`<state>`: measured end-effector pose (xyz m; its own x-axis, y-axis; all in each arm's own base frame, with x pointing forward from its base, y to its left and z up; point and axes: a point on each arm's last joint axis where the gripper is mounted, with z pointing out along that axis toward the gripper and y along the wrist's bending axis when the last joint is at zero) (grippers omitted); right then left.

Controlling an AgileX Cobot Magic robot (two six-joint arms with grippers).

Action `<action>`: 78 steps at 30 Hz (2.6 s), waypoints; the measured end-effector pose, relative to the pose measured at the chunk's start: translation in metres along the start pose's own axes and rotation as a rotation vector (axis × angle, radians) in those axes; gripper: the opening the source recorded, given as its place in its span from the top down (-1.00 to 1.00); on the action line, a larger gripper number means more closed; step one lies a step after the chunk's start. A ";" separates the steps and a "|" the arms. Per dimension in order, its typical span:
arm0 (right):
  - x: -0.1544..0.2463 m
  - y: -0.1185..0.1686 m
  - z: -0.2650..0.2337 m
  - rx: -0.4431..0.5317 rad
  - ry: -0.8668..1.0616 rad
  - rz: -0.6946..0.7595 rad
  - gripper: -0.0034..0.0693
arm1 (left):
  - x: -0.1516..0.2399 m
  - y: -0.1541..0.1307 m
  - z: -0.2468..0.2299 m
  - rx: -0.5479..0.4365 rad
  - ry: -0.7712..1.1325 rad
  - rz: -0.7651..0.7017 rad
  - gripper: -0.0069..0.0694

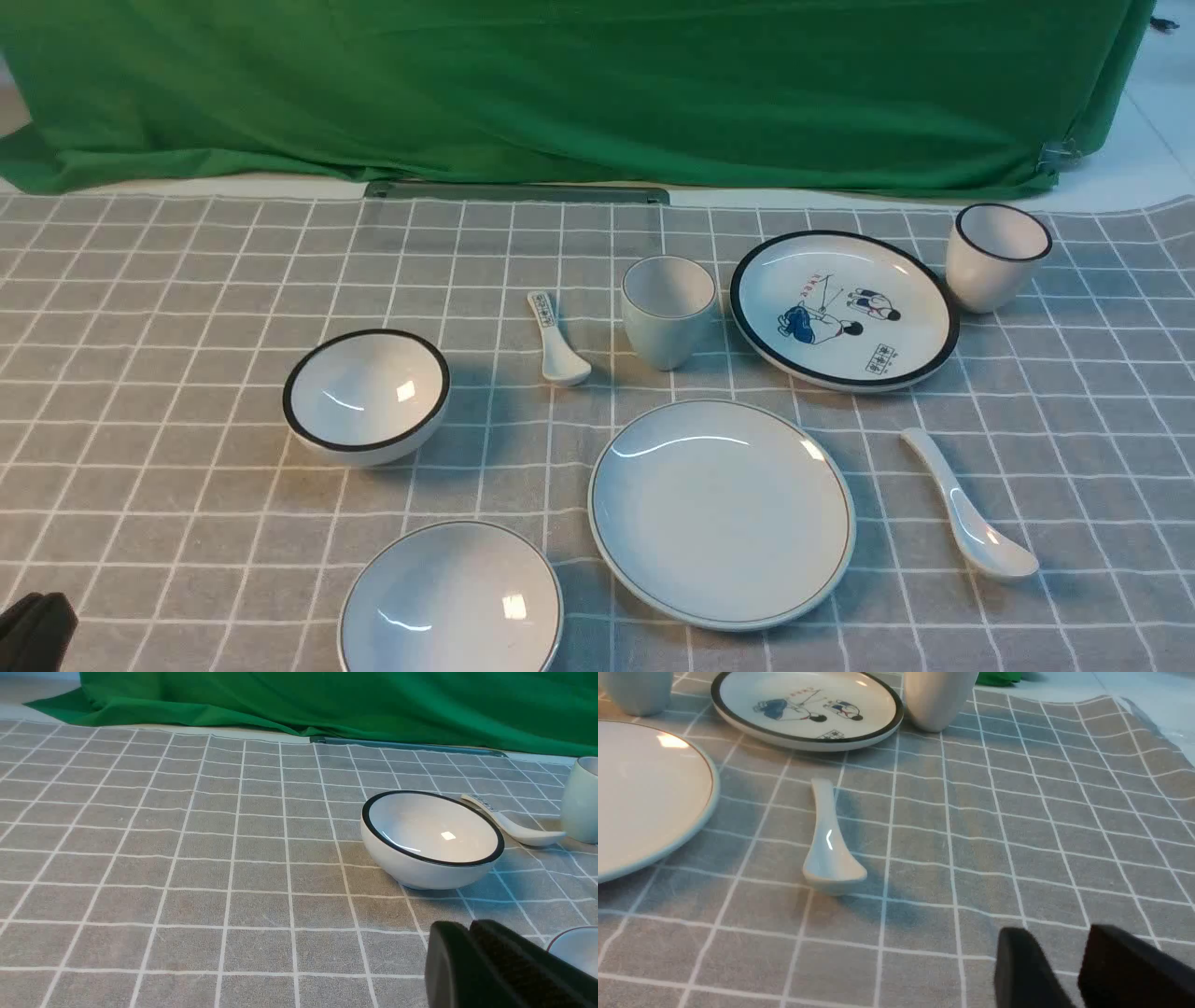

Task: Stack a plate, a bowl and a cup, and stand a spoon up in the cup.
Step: Use the left arm to grab a blue rice bowl

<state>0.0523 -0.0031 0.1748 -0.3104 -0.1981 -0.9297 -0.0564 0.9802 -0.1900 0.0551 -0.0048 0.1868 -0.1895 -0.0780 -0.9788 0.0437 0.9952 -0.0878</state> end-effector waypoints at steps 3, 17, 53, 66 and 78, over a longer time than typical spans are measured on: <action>0.000 0.000 0.000 0.000 0.000 0.000 0.25 | 0.000 0.000 0.000 0.000 0.000 0.000 0.78; 0.000 0.000 0.000 0.000 0.000 0.000 0.25 | 0.000 0.000 0.000 -0.001 0.000 0.003 0.78; -0.046 -0.002 -0.012 -0.155 -0.429 0.706 0.37 | -0.137 -0.030 0.114 0.134 0.895 -0.171 0.79; -0.156 -0.015 -0.009 -0.144 0.520 0.143 0.84 | -0.070 -0.087 0.177 0.220 1.180 0.006 0.81; -0.171 0.005 0.038 -0.267 0.664 0.022 0.84 | -0.046 -0.090 0.207 0.099 1.225 0.065 -0.21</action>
<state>0.1415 0.0359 0.3210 -0.8214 -0.2154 -0.5281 -0.2472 0.9689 -0.0108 0.2634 -0.1029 0.2011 -0.9772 0.1319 -0.1665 0.1515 0.9822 -0.1111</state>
